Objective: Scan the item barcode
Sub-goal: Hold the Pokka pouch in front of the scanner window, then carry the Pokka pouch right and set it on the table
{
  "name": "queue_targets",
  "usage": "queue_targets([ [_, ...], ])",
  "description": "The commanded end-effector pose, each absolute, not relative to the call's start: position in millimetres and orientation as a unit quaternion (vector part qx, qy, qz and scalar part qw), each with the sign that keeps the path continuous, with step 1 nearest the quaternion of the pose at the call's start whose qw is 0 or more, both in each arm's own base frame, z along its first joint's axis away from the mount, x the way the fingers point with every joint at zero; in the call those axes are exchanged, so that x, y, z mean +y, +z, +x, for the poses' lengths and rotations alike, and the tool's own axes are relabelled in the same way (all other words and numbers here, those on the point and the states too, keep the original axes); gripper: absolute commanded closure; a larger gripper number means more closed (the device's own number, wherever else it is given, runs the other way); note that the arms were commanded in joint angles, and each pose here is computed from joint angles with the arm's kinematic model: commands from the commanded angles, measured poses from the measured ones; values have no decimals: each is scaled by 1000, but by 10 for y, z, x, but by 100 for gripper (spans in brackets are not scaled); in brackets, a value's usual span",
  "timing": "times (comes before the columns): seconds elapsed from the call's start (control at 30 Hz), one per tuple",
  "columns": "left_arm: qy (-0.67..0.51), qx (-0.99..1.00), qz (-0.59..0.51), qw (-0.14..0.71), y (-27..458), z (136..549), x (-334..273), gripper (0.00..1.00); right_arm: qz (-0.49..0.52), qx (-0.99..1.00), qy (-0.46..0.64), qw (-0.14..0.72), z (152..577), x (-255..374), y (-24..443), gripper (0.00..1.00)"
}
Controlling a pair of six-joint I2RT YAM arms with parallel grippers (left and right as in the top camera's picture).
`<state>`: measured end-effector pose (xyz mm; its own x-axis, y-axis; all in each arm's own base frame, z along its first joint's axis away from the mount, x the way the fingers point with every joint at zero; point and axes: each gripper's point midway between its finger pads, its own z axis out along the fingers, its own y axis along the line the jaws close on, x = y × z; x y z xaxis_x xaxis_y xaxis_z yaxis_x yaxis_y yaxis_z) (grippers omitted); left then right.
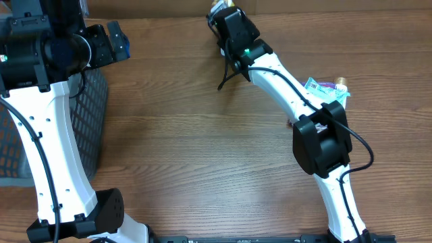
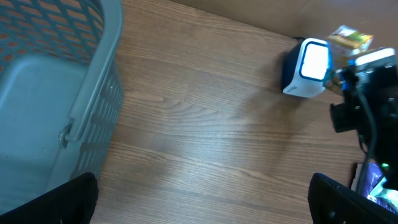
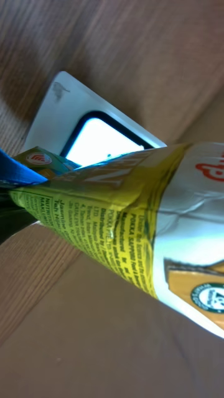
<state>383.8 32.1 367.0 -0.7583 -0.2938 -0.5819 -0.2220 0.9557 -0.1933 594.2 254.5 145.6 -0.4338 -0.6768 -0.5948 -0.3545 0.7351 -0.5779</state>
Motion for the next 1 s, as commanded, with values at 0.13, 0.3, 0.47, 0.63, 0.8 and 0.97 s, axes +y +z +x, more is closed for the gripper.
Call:
queue_targets([
  [0.13, -54, 935, -130, 326, 3700, 3864, 340, 0, -317, 805, -197, 461, 5997, 2550, 1832, 96],
  [0.3, -54, 935, -130, 326, 3700, 3864, 339, 0, -332, 811, -200, 438, 5897, 2559, 1771, 96],
  [0.47, -54, 935, -130, 326, 3700, 3864, 340, 0, -363, 810, -164, 430, 5612, 2734, 2013, 96],
  [0.63, -54, 935, -130, 326, 3700, 3864, 340, 0, -402, 807, -42, 431, 5099, 3002, 2495, 96],
  [0.8, -54, 935, -130, 326, 3700, 3864, 340, 0, -278, 859, 76, 424, 4670, 2879, 3007, 96],
  [0.97, -54, 935, -130, 326, 3700, 3864, 340, 0, -101, 913, 132, 372, 4259, 2291, 3308, 96],
])
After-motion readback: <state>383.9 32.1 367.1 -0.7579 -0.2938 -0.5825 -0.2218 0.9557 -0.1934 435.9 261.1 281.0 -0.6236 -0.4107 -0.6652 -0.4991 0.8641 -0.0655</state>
